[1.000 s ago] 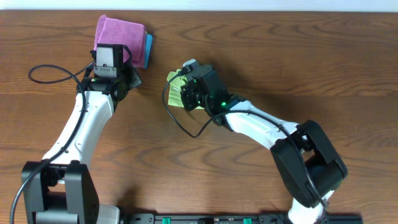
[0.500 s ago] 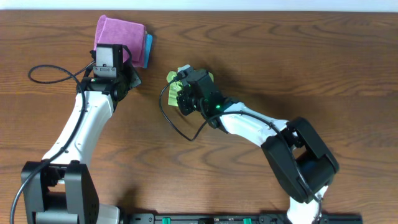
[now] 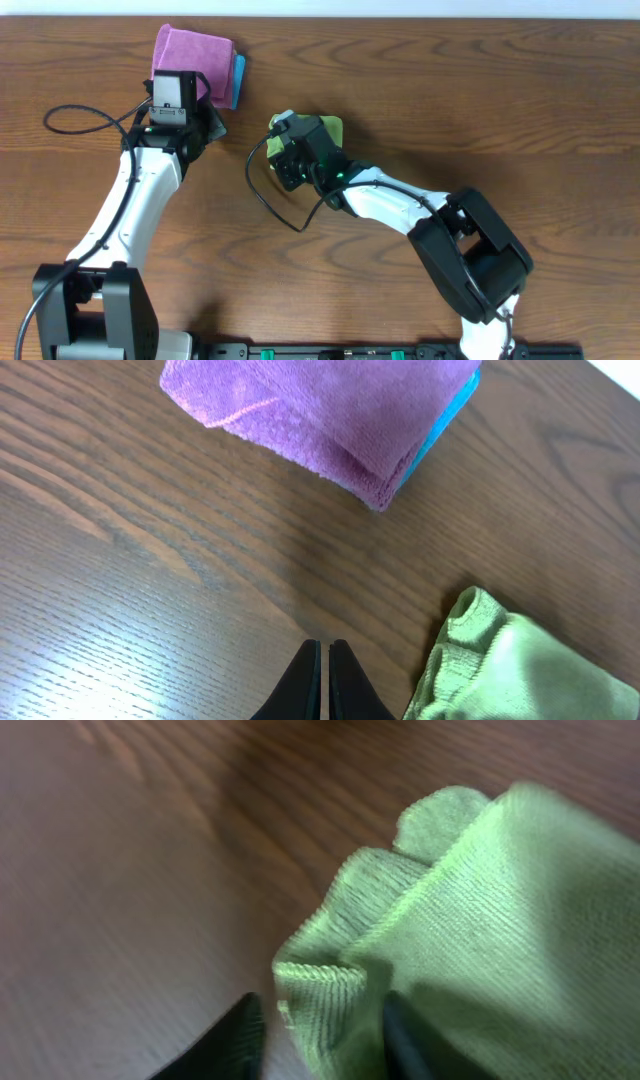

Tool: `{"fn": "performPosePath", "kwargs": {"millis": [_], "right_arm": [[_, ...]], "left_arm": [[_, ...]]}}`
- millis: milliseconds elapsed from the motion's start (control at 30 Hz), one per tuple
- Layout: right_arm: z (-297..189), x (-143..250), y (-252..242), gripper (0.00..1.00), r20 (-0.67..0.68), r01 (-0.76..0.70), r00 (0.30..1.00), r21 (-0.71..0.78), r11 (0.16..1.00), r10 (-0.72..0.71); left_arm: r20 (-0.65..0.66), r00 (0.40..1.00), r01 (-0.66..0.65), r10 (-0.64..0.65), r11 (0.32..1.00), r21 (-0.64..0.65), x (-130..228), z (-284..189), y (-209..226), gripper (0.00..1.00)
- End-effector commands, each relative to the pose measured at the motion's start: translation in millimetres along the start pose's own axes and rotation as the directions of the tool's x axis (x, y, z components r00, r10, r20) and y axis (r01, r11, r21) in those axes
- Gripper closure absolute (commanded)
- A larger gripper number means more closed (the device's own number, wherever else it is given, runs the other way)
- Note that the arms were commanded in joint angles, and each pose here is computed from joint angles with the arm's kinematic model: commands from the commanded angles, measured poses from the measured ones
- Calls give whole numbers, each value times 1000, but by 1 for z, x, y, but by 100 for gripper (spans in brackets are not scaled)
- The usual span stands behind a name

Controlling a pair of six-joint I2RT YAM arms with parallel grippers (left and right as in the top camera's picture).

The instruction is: Fold the cloth

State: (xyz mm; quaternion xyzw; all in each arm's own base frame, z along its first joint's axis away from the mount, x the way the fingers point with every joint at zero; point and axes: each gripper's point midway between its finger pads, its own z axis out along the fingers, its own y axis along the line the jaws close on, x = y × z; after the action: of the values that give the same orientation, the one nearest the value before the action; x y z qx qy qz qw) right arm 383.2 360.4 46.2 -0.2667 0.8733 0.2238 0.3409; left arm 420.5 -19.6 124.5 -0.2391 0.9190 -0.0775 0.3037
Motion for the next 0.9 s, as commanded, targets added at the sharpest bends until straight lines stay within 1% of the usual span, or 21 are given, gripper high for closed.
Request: {"fn": "performPosePath", "kwargs": {"millis": [0, 167, 200, 267, 367, 433, 500, 533, 633, 667, 733, 767, 800, 867], "right_arm": [[4, -3, 20, 47, -1, 23, 1000, -62, 998, -23], [3, -2, 30, 40, -4, 29, 1000, -95, 995, -29], [1, -5, 31, 40, 2, 30, 1000, -96, 995, -30], [-8, -22, 29, 36, 37, 32, 999, -80, 996, -29], [-25, -47, 18, 25, 93, 27, 995, -16, 1000, -25], [-42, -63, 10, 17, 129, 17, 991, 20, 1000, -20], [-59, -74, 6, 9, 151, 9, 988, 30, 1000, -14], [-71, -81, 3, 2, 163, 3, 987, 36, 999, -9], [-94, -91, 1, 1, 176, -6, 984, 43, 999, -2], [-103, -93, 1, 1, 179, -22, 984, 43, 999, 14], [-120, -96, -3, 1, 181, -64, 982, 50, 997, 54], [-130, -97, -7, 1, 182, -99, 980, 62, 993, 86], [-142, -97, -13, 1, 180, -136, 976, 79, 988, 120], [-162, -94, -24, 1, 170, -195, 969, 100, 976, 177]], "left_arm": [[33, 999, -7, 7, 1000, -13, -9, -9, 6, 94], [41, 999, 5, -5, 1000, -16, -13, -11, 11, 94], [42, 999, 7, -6, 1000, -17, -13, -11, 11, 94], [48, 999, 8, -7, 1000, -14, -15, -14, 11, 92], [62, 998, 18, -18, 1000, 4, -18, -21, 8, 75], [77, 996, 35, -36, 999, 16, -21, -29, 6, 61], [87, 995, 38, -42, 998, 43, -24, -37, 1, 50], [92, 994, 49, -55, 997, 66, -25, -43, -3, 48], [85, 991, 90, -99, 990, 107, -25, -54, -8, 39], [74, 991, 102, -111, 988, 120, -23, -56, -10, 33], [24, 990, 132, -137, 980, 148, -14, -58, -15, 22], [-13, 988, 151, -151, 975, 163, -7, -58, -18, 20], [-49, 985, 174, -168, 969, 173, -1, -58, -20, 14], [-113, 977, 203, -182, 957, 207, 9, -60, -27, 9]]}}
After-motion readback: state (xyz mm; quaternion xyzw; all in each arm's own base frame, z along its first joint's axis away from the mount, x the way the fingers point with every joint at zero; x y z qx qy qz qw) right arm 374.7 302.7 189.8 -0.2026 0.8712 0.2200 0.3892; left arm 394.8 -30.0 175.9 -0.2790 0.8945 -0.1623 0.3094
